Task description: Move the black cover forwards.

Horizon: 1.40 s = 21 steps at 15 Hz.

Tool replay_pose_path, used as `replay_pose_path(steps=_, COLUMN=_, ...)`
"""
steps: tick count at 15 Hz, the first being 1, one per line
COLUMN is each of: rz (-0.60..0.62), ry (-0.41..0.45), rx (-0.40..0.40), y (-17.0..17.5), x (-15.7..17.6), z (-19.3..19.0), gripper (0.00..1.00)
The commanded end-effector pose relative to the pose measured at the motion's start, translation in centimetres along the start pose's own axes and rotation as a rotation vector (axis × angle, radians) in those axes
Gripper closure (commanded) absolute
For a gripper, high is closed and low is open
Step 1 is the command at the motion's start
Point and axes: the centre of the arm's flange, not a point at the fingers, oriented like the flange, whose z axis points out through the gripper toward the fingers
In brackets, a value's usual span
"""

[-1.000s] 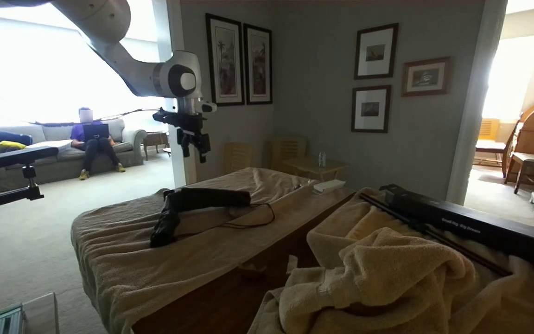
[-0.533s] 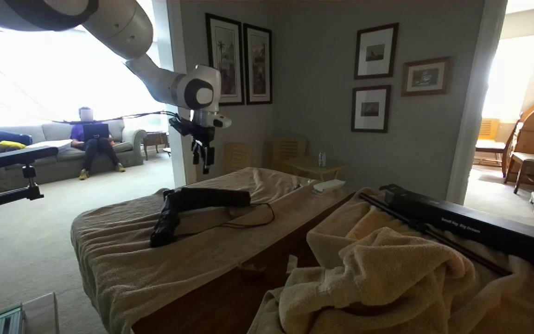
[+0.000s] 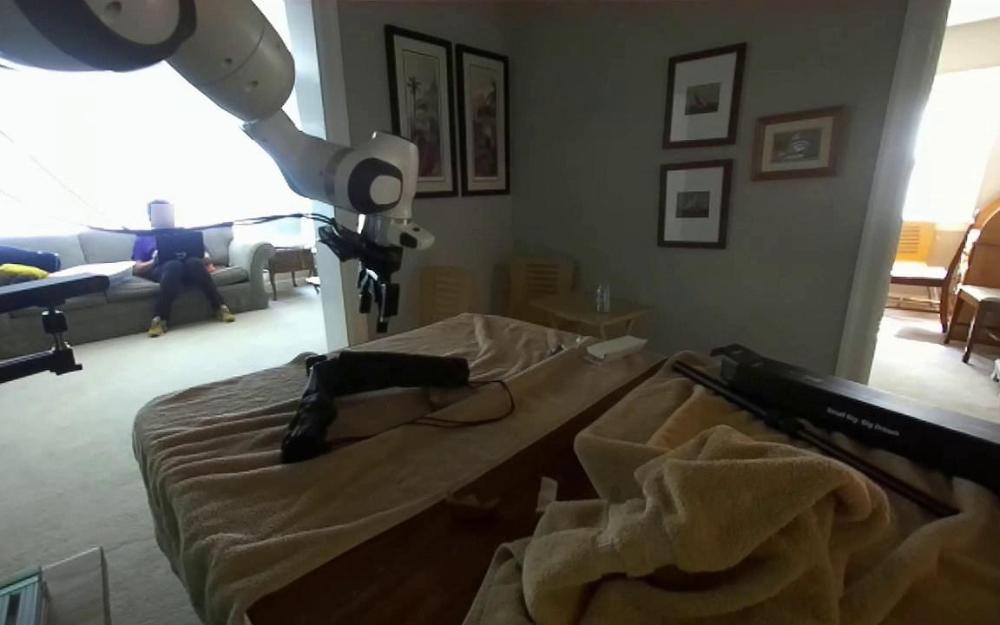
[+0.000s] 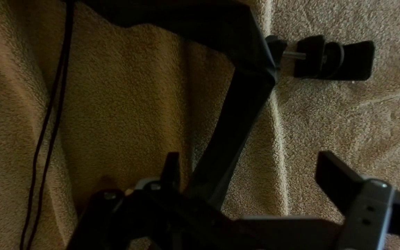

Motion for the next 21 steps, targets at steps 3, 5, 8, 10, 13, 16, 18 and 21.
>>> replay_pose_path(steps=3, rz=0.115, ry=-0.014, rx=0.015, y=2.6, x=2.6, z=1.6, gripper=0.00)
replay_pose_path(steps=5, rz=0.159, ry=-0.005, rx=0.032, y=3.8, x=3.8, z=2.3, gripper=0.00)
replay_pose_path(steps=8, rz=0.242, ry=0.066, rx=0.107, y=4.6, x=5.2, z=3.4, gripper=0.00)
replay_pose_path(steps=10, rz=0.292, ry=0.113, rx=0.146, y=4.4, x=6.0, z=4.1, gripper=0.00)
replay_pose_path(steps=13, rz=0.350, ry=0.178, rx=0.148, y=3.9, x=6.9, z=5.9, gripper=0.00)
replay_pose_path(steps=16, rz=0.395, ry=0.186, rx=0.127, y=4.0, x=7.3, z=8.1, gripper=0.00)
replay_pose_path(steps=18, rz=0.415, ry=0.178, rx=0.104, y=4.3, x=7.5, z=9.2, gripper=0.20)
replay_pose_path(steps=21, rz=0.408, ry=0.190, rx=0.084, y=4.1, x=7.0, z=9.2, gripper=0.41)
